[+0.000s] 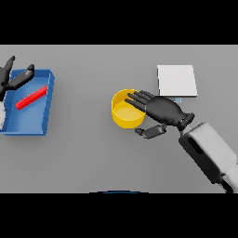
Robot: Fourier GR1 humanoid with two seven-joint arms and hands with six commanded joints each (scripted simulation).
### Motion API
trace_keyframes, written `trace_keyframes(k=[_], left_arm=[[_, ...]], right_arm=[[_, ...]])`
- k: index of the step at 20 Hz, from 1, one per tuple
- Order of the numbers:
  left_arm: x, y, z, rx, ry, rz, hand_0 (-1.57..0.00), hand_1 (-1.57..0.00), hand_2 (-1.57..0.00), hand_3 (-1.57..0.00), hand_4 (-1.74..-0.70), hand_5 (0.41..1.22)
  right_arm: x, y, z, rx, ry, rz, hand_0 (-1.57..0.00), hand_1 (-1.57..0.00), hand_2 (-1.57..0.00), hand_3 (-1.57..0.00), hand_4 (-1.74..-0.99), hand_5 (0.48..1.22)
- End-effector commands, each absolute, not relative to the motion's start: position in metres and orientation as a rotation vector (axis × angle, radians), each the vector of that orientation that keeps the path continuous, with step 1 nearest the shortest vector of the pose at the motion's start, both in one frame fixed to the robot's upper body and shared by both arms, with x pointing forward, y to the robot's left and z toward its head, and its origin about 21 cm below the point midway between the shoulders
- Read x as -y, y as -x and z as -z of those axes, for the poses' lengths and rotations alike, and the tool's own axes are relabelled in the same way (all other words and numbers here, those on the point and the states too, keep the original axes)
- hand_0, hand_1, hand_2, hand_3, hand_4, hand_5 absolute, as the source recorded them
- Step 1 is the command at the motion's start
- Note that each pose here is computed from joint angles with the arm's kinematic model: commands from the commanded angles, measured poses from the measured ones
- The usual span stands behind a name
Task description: Pick up the red beaker and tilt it to pour out 1 green nut into yellow bowl. Pick up the yellow bowl and place it on the metallic measuring scale.
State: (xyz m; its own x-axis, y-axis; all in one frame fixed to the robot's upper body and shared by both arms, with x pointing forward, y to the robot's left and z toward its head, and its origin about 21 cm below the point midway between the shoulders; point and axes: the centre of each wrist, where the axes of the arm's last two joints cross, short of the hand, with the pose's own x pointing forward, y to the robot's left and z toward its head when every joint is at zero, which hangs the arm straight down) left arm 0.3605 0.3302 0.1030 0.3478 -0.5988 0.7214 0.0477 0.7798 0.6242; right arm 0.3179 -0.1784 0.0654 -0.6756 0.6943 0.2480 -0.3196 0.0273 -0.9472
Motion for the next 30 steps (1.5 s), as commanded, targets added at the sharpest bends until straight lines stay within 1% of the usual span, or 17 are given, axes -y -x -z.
trace_keyframes(k=[1,3,5,7,9,12,15,18,20,21,22,23,24,26,27,28,30], left_arm=[[-0.333,-0.359,-0.102,1.139,-0.564,0.443,0.0,0.0,0.0,0.0,-0.81,0.695],[-0.332,-0.359,-0.101,1.138,-0.559,0.447,0.0,0.0,0.0,0.0,-0.81,0.695],[-0.333,-0.359,-0.105,1.145,-0.564,0.444,0.0,0.0,0.0,0.0,-0.81,0.695],[-0.332,-0.359,-0.102,1.132,-0.566,0.44,0.0,0.0,0.0,0.0,-0.81,0.696],[-0.336,-0.358,-0.102,1.136,-0.573,0.445,0.0,0.0,0.0,0.0,-0.81,0.7],[-0.338,-0.357,-0.102,1.14,-0.568,0.459,0.0,0.0,0.0,0.0,-0.8,0.703],[-0.338,-0.357,-0.101,1.141,-0.575,0.459,0.0,0.0,0.0,0.0,-0.8,0.703],[-0.338,-0.356,-0.105,1.128,-0.587,0.462,0.0,0.0,0.0,0.0,-0.79,0.711],[-0.337,-0.36,-0.103,1.119,-0.585,0.462,0.0,0.0,0.0,0.0,-0.79,0.714],[-0.336,-0.358,-0.101,1.134,-0.576,0.472,0.0,0.0,0.0,0.0,-0.79,0.712],[-0.337,-0.361,-0.105,1.131,-0.579,0.47,0.0,0.0,0.0,0.0,-0.79,0.711],[-0.337,-0.36,-0.102,1.136,-0.579,0.475,0.0,0.0,0.0,0.0,-0.79,0.71],[-0.34,-0.358,-0.102,1.141,-0.582,0.473,0.0,0.0,0.0,0.0,-0.79,0.71],[-0.334,-0.36,-0.1,1.14,-0.574,0.474,0.0,0.0,0.0,0.0,-0.79,0.707],[-0.337,-0.36,-0.1,1.134,-0.578,0.472,0.0,0.0,0.0,0.0,-0.79,0.707],[-0.339,-0.361,-0.102,1.127,-0.588,0.472,0.0,0.0,0.0,0.0,-0.79,0.709],[-0.34,-0.36,-0.106,1.142,-0.585,0.483,0.0,0.0,0.0,0.0,-0.78,0.711]], right_arm=[[0.179,-0.322,-0.064,1.549,0.396,-1.778,0.0,0.0,0.0,0.0,-1.153,0.639],[0.174,-0.33,-0.063,1.515,0.363,-1.853,0.0,0.0,0.0,0.0,-1.156,0.642],[0.161,-0.334,-0.056,1.475,0.343,-1.911,0.0,0.0,0.0,0.0,-1.155,0.646],[0.158,-0.34,-0.06,1.429,0.336,-1.975,0.0,0.0,0.0,0.0,-1.161,0.658],[0.149,-0.344,-0.06,1.373,0.328,-2.03,0.0,0.0,0.0,0.0,-1.162,0.667],[0.14,-0.348,-0.054,1.296,0.337,-2.084,0.0,0.0,0.0,0.0,-1.174,0.674],[0.133,-0.351,-0.047,1.256,0.314,-2.114,0.0,0.0,0.0,0.0,-1.184,0.676],[0.134,-0.355,-0.045,1.217,0.316,-2.116,0.0,0.0,0.0,-0.02,-1.195,0.708],[0.134,-0.356,-0.042,1.211,0.334,-2.109,0.0,-0.01,-0.04,-0.08,-1.234,0.77],[0.133,-0.357,-0.043,1.212,0.343,-2.11,-0.05,-0.06,-0.09,-0.13,-1.261,0.809],[0.13,-0.355,-0.042,1.223,0.325,-2.116,-0.19,-0.18,-0.19,-0.21,-1.309,0.891],[0.129,-0.355,-0.041,1.242,0.313,-2.12,-0.45,-0.41,-0.35,-0.32,-1.363,0.957],[0.134,-0.356,-0.042,1.239,0.306,-2.121,-0.68,-0.64,-0.59,-0.57,-1.435,1.01],[0.132,-0.356,-0.044,1.241,0.3,-2.123,-1.0,-0.97,-0.95,-0.79,-1.54,1.086],[0.134,-0.357,-0.045,1.242,0.287,-2.14,-1.11,-1.09,-1.07,-0.88,-1.578,1.113],[0.134,-0.358,-0.045,1.241,0.271,-2.139,-1.21,-1.19,-1.13,-0.97,-1.611,1.135],[0.13,-0.358,-0.047,1.22,0.277,-2.126,-1.34,-1.33,-1.25,-1.07,-1.658,1.166]])
